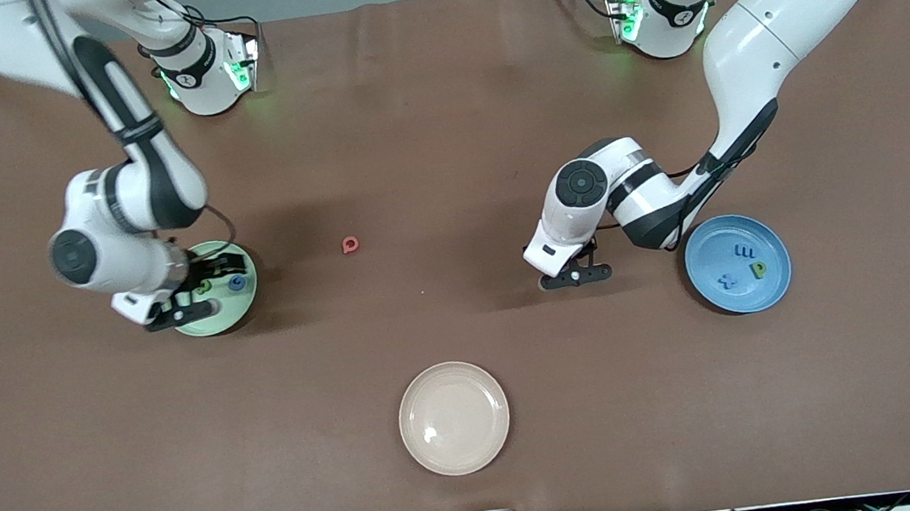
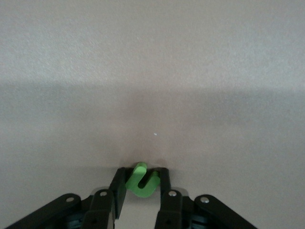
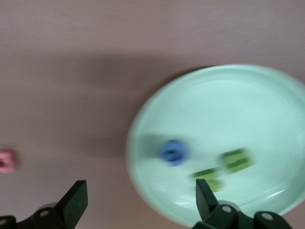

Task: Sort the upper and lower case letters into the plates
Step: 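Grasp the pink Q with the right gripper while the left gripper places u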

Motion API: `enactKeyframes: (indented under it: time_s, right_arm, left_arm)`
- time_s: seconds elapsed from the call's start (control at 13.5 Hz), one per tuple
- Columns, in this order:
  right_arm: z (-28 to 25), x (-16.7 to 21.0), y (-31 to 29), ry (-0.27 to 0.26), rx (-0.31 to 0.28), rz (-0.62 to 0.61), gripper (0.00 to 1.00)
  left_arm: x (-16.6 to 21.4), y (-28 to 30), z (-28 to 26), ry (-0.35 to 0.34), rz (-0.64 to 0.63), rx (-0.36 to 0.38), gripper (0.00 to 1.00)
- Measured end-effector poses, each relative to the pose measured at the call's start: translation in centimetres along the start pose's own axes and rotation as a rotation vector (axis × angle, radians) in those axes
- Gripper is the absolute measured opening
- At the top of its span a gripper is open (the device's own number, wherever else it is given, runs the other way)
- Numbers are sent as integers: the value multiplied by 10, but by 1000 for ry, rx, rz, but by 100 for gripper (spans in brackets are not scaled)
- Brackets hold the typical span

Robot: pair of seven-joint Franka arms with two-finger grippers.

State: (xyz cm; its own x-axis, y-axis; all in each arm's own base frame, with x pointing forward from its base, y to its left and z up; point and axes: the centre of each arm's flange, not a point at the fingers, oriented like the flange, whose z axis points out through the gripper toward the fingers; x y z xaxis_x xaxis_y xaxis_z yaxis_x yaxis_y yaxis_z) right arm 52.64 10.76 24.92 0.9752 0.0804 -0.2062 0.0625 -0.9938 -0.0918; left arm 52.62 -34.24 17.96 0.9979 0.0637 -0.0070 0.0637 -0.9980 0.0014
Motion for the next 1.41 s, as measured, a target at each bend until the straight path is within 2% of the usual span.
enactKeyframes:
  time_s: [0.15,0.44,0.74,0.89,0.96,1.04,1.11,1.41]
  right_arm:
    - [5,-10,-61,5,-20,88,100]
    - [16,-27,-138,74,-27,202,100]
    - [51,-32,-168,121,-31,237,99]
    - [69,-32,-175,130,-37,242,95]
    - [76,-32,-176,132,-40,244,89]
    - [79,-31,-176,134,-41,245,88]
    - [81,-31,-176,139,-40,253,81]
    - [93,-37,-189,156,-37,281,78]
  left_arm:
    - [7,-6,-7,7,-13,9,33]
    - [21,-32,-57,-32,22,54,33]
    - [39,-112,-96,-96,99,81,33]
    - [45,-161,-94,-121,136,72,33]
    - [47,-184,-89,-131,156,76,33]
    - [48,-206,-84,-134,176,87,33]
    - [50,-224,-80,-136,191,95,33]
    - [56,-267,-67,-125,251,126,33]
